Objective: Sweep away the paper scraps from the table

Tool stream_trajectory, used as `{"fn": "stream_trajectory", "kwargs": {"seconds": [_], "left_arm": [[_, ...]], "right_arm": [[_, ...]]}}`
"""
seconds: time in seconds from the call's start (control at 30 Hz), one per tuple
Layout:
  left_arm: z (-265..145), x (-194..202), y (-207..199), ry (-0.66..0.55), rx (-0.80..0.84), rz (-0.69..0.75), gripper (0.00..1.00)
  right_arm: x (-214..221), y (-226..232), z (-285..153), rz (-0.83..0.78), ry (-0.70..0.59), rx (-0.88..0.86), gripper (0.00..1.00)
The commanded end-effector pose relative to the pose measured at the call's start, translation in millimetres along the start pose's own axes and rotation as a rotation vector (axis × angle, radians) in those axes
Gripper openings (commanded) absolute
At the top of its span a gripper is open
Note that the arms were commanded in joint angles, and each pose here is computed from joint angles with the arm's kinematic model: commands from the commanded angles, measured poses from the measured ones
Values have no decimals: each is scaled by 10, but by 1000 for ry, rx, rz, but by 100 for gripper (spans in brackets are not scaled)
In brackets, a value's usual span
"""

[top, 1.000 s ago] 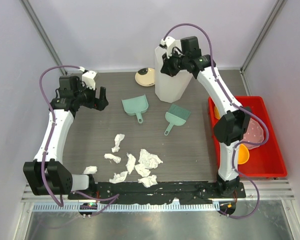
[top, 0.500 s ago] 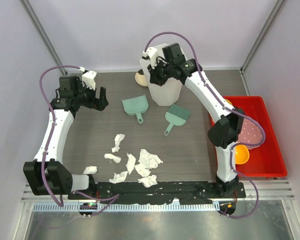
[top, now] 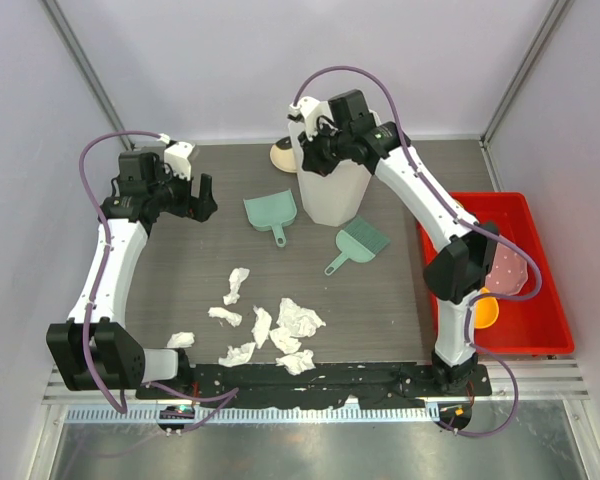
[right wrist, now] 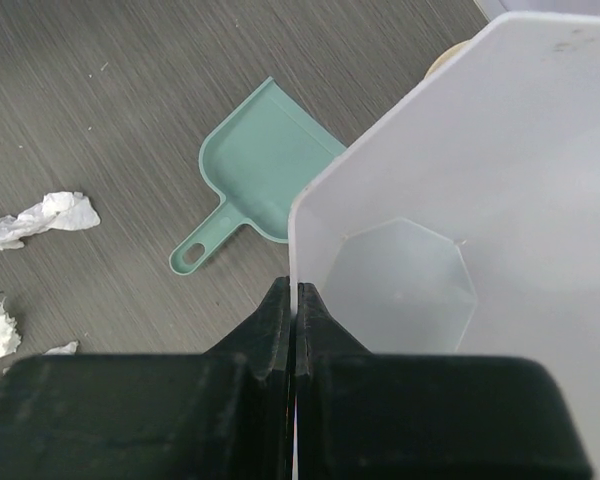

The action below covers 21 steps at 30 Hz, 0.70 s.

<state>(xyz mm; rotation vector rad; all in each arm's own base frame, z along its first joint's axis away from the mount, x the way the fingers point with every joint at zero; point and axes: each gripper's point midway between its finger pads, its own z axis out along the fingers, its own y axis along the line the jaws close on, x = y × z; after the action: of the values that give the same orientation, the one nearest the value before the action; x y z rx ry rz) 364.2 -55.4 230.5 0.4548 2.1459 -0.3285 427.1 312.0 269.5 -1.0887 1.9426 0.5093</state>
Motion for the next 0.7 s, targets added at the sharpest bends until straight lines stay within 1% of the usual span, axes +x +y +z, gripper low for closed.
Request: {"fn": "stream_trajectory", "kwargs": {"seconds": [0.0, 0.03, 0.07, 0.1, 0.13, 0.17, 0.2, 0.33, 0.47, 0.5, 0.53, 0.57, 0.6, 0.63, 0.67], "left_arm": [[-77, -111, -58, -43, 16, 14, 91], [-80, -115, -63, -44, 16, 20, 91], [-83, -108, -62, -43, 15, 21, 91], [-85, -102, -64, -41, 16, 22, 91], [-81, -88, -67, -35, 17, 25, 91], [-84, -87, -56, -36, 14, 23, 91], [-81, -83, -62, -33, 16, 23, 91], [-73, -82, -72, -27, 21, 0, 91], [-86, -108, -53, -20, -7, -83, 91], [-90, -125, -73, -20, -17, -137, 90], [-63, -85, -62, -1, -28, -166, 88], [-31, -59, -103, 20, -41, -162, 80], [17, -49, -235, 44, -27, -204, 76], [71, 51, -287, 95, -26, -230, 73], [116, 85, -347, 123, -27, -247, 70]], "right_arm": [[142, 109, 167, 62, 61, -56, 1], [137, 102, 173, 62, 62, -55, 4], [150, 78, 182, 64, 69, -43, 13], [174, 63, 193, 68, 79, -31, 39], [194, 53, 190, 68, 89, -20, 53], [187, 59, 178, 57, 91, -14, 61], [188, 62, 161, 56, 92, -9, 75], [-26, 44, 2, 30, 12, 25, 82], [-436, -59, -359, 4, -105, 130, 86], [-514, -83, -428, 9, -128, 151, 87], [-645, -162, -535, 8, -167, 205, 88], [-752, -194, -664, 8, -203, 238, 89], [-827, -235, -748, 21, -231, 273, 90], [-917, -328, -843, 43, -267, 335, 90], [-960, -353, -896, 54, -285, 356, 90]]}}
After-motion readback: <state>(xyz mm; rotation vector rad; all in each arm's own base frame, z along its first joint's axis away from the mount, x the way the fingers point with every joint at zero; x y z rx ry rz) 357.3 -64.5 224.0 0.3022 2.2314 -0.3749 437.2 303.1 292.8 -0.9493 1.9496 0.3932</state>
